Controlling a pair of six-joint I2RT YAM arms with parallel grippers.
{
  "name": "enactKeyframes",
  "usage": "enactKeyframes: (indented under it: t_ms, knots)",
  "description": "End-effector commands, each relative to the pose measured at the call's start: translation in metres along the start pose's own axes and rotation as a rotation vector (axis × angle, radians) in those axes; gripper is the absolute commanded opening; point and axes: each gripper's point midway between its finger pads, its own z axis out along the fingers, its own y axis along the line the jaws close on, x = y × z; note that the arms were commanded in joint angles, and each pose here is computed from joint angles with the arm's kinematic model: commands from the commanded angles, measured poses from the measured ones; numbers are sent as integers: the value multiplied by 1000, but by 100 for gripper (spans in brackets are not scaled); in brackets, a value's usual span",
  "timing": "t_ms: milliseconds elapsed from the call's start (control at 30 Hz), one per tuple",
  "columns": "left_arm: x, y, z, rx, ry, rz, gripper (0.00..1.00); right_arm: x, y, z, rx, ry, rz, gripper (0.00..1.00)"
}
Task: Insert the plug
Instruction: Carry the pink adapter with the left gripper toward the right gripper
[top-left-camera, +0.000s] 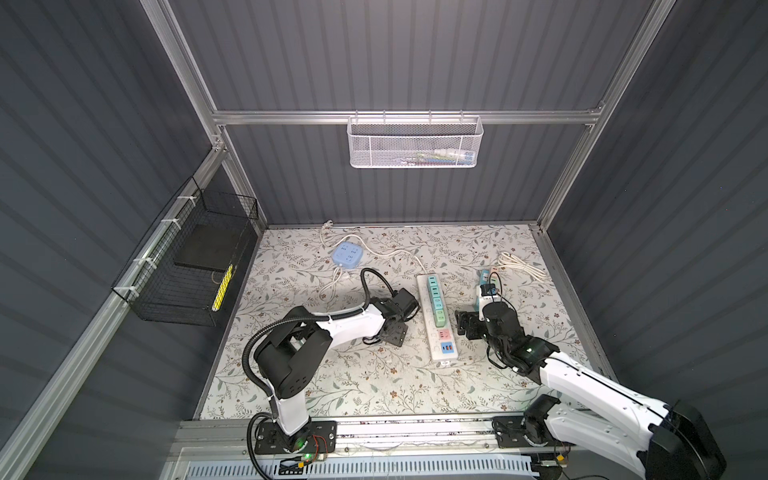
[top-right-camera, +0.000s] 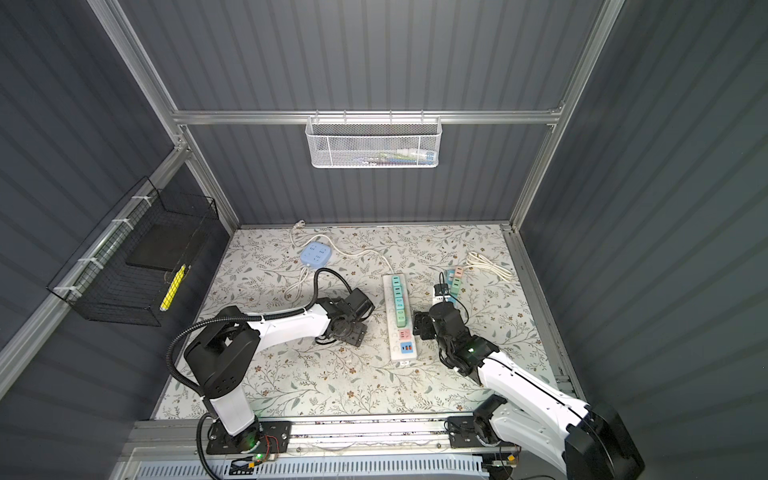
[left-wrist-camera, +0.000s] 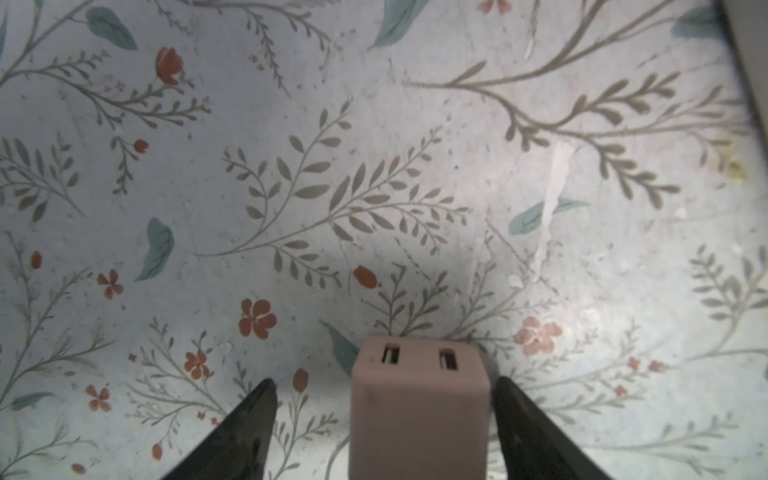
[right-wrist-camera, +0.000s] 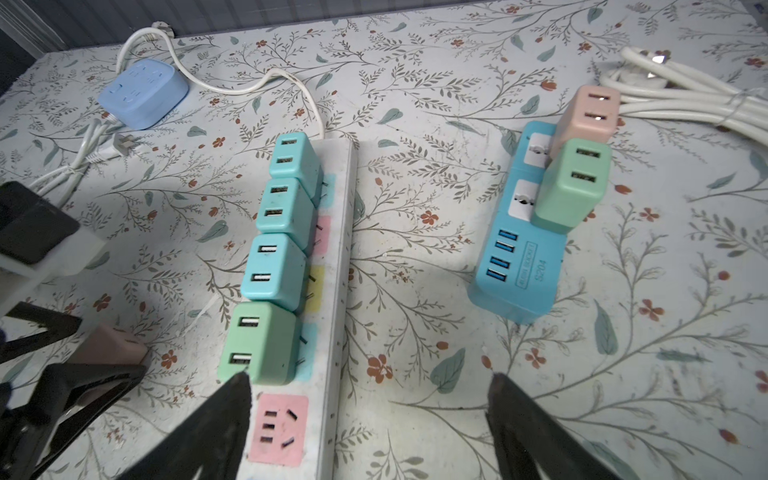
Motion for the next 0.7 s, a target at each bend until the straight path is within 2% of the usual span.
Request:
enactKeyframes:
  t_ms: [0,100,200,300,400,667]
  knots:
    - [32,5,-4,-3,139,102,85,-12,0,-2,17,-13,17,96]
    - [35,1,-5,28,166,128,80,-15,-13,-7,75,-55,45,99]
    - [39,-3,-2,53,196,124,74,-16,-13,-11,50,-88,47,99]
    - [37,0,5,56,194,99,70,-16,-8,-13,14,-98,34,94]
    - [33,1,10,87,193,70,62,-15,-3,-12,-7,-87,28,88]
    - [18,-1,5,115,158,42,62,-12,-3,-9,-7,-69,30,85]
